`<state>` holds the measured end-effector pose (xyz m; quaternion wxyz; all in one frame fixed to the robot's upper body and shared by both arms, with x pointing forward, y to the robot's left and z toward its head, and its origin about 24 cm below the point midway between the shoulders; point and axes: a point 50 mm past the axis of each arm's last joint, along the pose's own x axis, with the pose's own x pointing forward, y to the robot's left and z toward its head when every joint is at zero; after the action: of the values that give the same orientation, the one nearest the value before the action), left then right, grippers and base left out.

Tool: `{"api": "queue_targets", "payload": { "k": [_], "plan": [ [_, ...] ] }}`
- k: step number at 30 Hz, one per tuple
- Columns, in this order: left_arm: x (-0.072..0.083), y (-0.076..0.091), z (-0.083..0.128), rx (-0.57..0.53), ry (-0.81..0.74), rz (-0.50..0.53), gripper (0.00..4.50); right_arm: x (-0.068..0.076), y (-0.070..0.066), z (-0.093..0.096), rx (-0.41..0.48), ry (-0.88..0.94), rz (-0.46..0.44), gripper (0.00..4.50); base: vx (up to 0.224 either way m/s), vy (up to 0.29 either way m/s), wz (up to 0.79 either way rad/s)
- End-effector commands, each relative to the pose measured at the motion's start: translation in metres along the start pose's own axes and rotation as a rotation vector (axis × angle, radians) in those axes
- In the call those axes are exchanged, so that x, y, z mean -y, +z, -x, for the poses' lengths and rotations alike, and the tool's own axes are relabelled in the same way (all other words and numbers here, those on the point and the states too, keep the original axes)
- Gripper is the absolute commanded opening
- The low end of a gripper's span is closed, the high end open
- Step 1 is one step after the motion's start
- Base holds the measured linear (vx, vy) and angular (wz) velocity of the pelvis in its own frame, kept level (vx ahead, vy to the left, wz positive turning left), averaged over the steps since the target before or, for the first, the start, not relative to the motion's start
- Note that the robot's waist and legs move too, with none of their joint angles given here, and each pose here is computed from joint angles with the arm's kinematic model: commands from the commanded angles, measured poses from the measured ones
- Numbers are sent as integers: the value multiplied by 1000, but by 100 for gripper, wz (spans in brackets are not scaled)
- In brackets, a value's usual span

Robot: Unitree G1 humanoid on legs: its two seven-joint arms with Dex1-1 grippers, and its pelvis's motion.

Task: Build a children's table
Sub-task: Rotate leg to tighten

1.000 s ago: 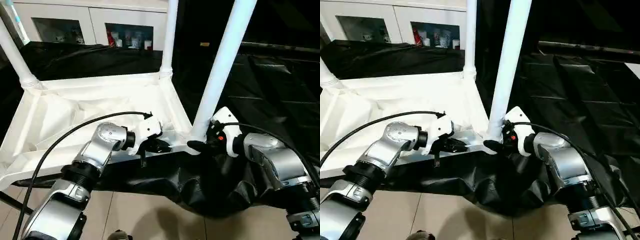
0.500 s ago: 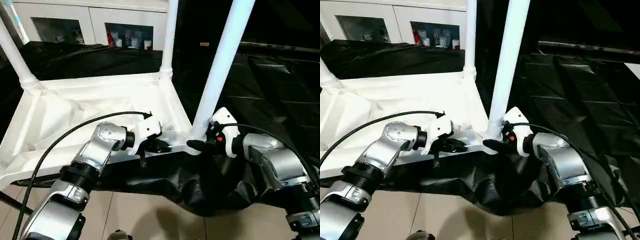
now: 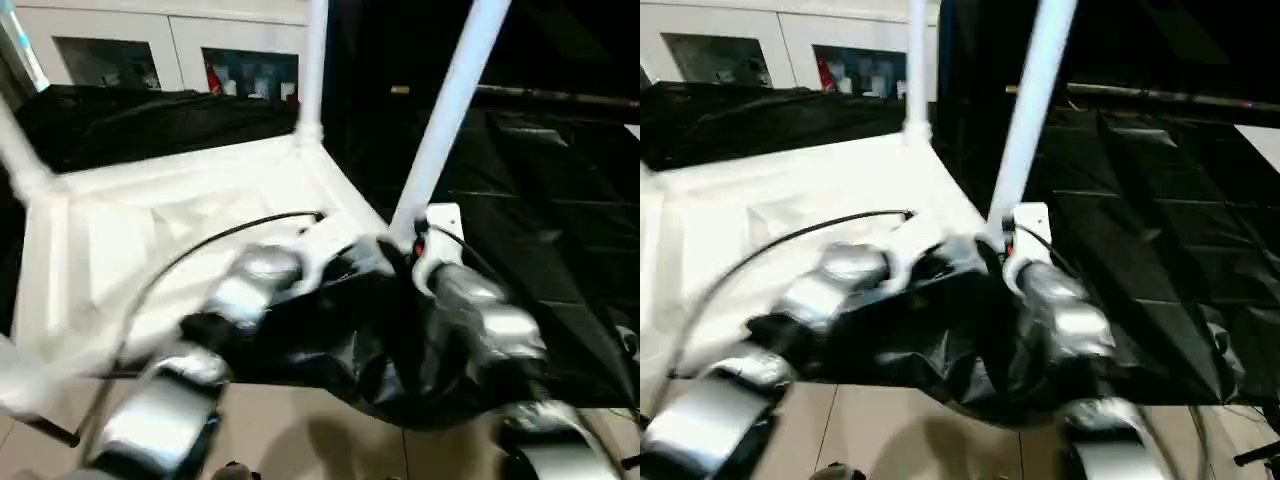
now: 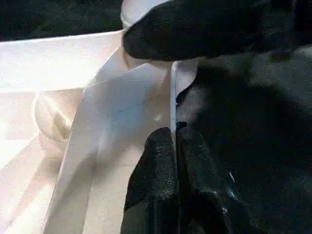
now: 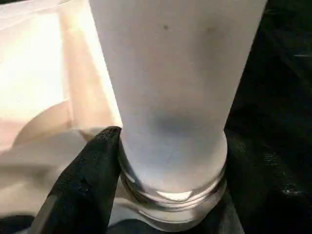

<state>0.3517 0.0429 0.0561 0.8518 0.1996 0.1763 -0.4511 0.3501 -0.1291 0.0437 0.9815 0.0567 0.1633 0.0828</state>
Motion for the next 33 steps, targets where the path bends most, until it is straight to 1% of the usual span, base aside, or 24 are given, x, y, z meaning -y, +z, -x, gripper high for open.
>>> {"api": "queue_targets", "payload": {
  "k": [1, 2, 5, 6, 8, 9, 11, 13, 14, 15, 16, 17, 18, 19, 21, 22, 23, 24, 27, 29, 30, 31, 33],
  "plan": [
    [-6, 7, -2, 9, 71, -19, 0, -13, -9, -3, -21, 10, -39, 275, 0, 0, 0],
    [-4, 8, -4, 9, 71, -31, 0, -21, -6, -5, -2, 35, -37, 275, 0, 0, 0],
    [-1, 10, -6, 25, 51, -48, 0, -33, 2, -7, 29, 88, -18, 275, 0, 0, 0],
    [0, 11, -5, 40, 25, -51, 0, -34, 6, -8, 49, 111, -8, 310, 0, 0, 0],
    [0, 11, -4, 51, 1, -55, 0, -31, 10, -8, 71, 113, 6, 310, 0, 0, 0],
    [0, 11, -4, 60, -3, -51, 0, -29, 11, -8, 79, 108, 14, 347, 0, 0, 0],
    [0, 11, -3, 66, -4, -48, 0, -27, 12, -8, 83, 104, 17, 355, 0, 0, 0],
    [-3, 11, -1, 83, 1, -35, 0, -21, 17, -7, 112, 101, 25, 378, 0, 0, 0],
    [-6, 10, 2, 90, -5, -38, 0, -16, 20, -5, 118, 118, 52, 389, 0, 0, 0],
    [-6, 10, 2, 90, -5, -38, 0, -16, 20, -5, 118, 118, 52, 389, 0, 0, 0],
    [-11, 7, 8, 100, -21, -43, 0, -9, 22, 1, 99, 160, 108, 401, 0, 0, 0],
    [-14, 5, 13, 104, -27, -46, 0, -3, 22, 5, 71, 187, 143, 409, 0, 0, 0],
    [-14, 5, 13, 104, -28, -46, 0, -3, 22, 5, 70, 188, 144, 422, 0, 0, 0],
    [-16, 4, 16, 109, -43, -53, 0, 1, 20, 9, 45, 214, 174, 439, 0, 0, 0],
    [-16, 4, 16, 109, -43, -53, 0, 1, 20, 9, 45, 214, 174, 445, 0, 0, 0],
    [-17, 3, 19, 114, -62, -60, 0, 6, 19, 13, 19, 239, 204, 448, 0, 0, 0],
    [-17, 1, 27, 136, -119, -79, 0, 15, 16, 21, -34, 288, 253, 448, 0, 0, 0],
    [-15, 0, 32, 157, -175, -97, 0, 19, 17, 24, -51, 319, 273, 448, 0, 0, 0],
    [-11, -2, 38, 182, -252, -117, 0, 22, 18, 29, -66, 369, 291, 448, 0, 0, 0],
    [-5, -7, 47, 170, -350, -137, 0, 19, 19, 37, -100, 501, 304, 448, 0, 0, 0],
    [-5, -7, 47, 170, -350, -137, 0, 19, 19, 37, -100, 501, 304, 448, 0, 0, 0],
    [-2, -9, 52, 161, -398, -144, 0, 17, 18, 42, -124, 581, 313, 448, 0, 0, 0],
    [-1, -10, 54, 157, -416, -148, 0, 16, 17, 45, -139, 624, 327, 448, 0, 0, 0]
  ]
}}
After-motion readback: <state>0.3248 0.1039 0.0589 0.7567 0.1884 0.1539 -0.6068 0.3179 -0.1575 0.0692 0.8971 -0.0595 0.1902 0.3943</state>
